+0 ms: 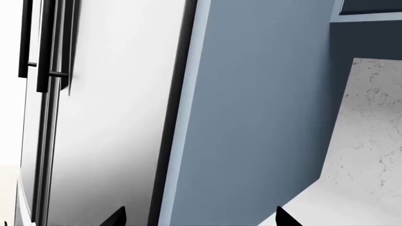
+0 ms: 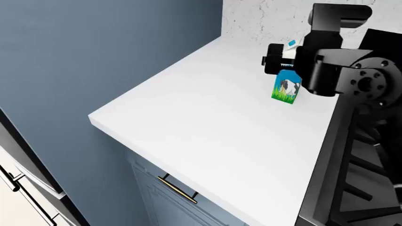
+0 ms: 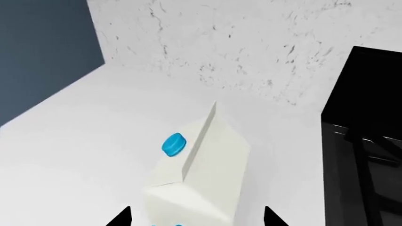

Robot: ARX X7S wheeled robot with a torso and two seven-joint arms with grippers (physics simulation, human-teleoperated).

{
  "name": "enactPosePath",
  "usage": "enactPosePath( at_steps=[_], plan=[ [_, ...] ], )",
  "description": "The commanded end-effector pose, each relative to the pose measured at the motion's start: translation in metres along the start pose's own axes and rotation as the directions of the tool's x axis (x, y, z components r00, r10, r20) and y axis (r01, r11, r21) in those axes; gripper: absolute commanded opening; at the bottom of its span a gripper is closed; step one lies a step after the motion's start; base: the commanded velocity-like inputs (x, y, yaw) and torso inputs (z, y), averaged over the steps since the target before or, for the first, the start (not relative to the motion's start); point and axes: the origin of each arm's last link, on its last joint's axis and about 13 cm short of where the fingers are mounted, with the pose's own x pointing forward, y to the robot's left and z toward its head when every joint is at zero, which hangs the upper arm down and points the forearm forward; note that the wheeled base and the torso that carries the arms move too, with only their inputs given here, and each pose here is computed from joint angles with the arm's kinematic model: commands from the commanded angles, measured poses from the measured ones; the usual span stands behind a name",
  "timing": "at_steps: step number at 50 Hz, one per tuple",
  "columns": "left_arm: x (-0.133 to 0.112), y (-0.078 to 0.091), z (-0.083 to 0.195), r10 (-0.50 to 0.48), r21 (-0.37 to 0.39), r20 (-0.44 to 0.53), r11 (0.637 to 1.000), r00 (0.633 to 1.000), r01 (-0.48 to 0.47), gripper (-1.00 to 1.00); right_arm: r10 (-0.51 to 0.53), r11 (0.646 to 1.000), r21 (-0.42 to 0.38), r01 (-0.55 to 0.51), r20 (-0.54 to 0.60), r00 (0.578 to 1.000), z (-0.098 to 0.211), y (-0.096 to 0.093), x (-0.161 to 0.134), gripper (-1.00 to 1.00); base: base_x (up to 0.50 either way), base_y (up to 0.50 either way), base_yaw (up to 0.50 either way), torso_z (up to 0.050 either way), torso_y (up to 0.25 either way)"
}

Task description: Move the drinks to the dining counter.

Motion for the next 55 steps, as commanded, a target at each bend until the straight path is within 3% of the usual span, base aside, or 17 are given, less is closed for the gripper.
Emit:
enactPosePath(
  at_steps=[1, 18, 32, 33, 36, 46, 55],
  plan=[
    [0.000, 0.000, -0.001, 0.001, 0.001, -0.003, 1.000, 1.000, -0.001, 1.00, -0.008, 1.000, -0.002, 0.008, -0.017, 1.000, 0.002, 0.002, 0.011, 1.00, 0.00, 0.00, 0.00, 0.000, 0.000],
    [0.000, -0.001, 0.001, -0.002, 0.007, 0.001, 1.000, 1.000, 0.002, 1.00, -0.044, 0.999, -0.004, 0.043, -0.055, 0.998, 0.005, -0.002, 0.030, 1.00, 0.00, 0.00, 0.00, 0.000, 0.000],
    [-0.003, 0.000, 0.000, -0.003, 0.009, 0.003, 1.000, 1.000, 0.003, 1.00, -0.010, 0.999, -0.038, 0.006, -0.091, 0.996, -0.001, 0.002, 0.041, 1.00, 0.00, 0.00, 0.00, 0.000, 0.000],
    [-0.003, 0.000, 0.000, -0.002, 0.007, 0.002, 1.000, 1.000, 0.002, 1.00, -0.013, 0.999, -0.038, 0.010, -0.090, 0.996, -0.001, 0.001, 0.040, -1.00, 0.00, 0.00, 0.00, 0.000, 0.000],
    [-0.002, 0.000, -0.001, -0.001, 0.008, 0.002, 1.000, 1.000, 0.001, 1.00, -0.023, 0.998, -0.065, 0.018, -0.076, 0.997, 0.000, 0.000, 0.037, -1.00, 0.00, 0.00, 0.00, 0.000, 0.000],
    [-0.004, 0.000, 0.001, 0.000, 0.004, 0.004, 1.000, 1.000, 0.000, 1.00, -0.001, 0.999, -0.041, -0.002, -0.055, 0.998, 0.003, -0.001, 0.027, -1.00, 0.00, 0.00, 0.00, 0.000, 0.000],
    [-0.019, 0.000, 0.009, 0.008, 0.014, 0.014, 1.000, 1.000, -0.009, 1.00, 0.038, 0.998, -0.050, -0.037, 0.025, 0.999, 0.012, -0.003, -0.006, -1.00, 0.00, 0.00, 0.00, 0.000, 0.000]
  ],
)
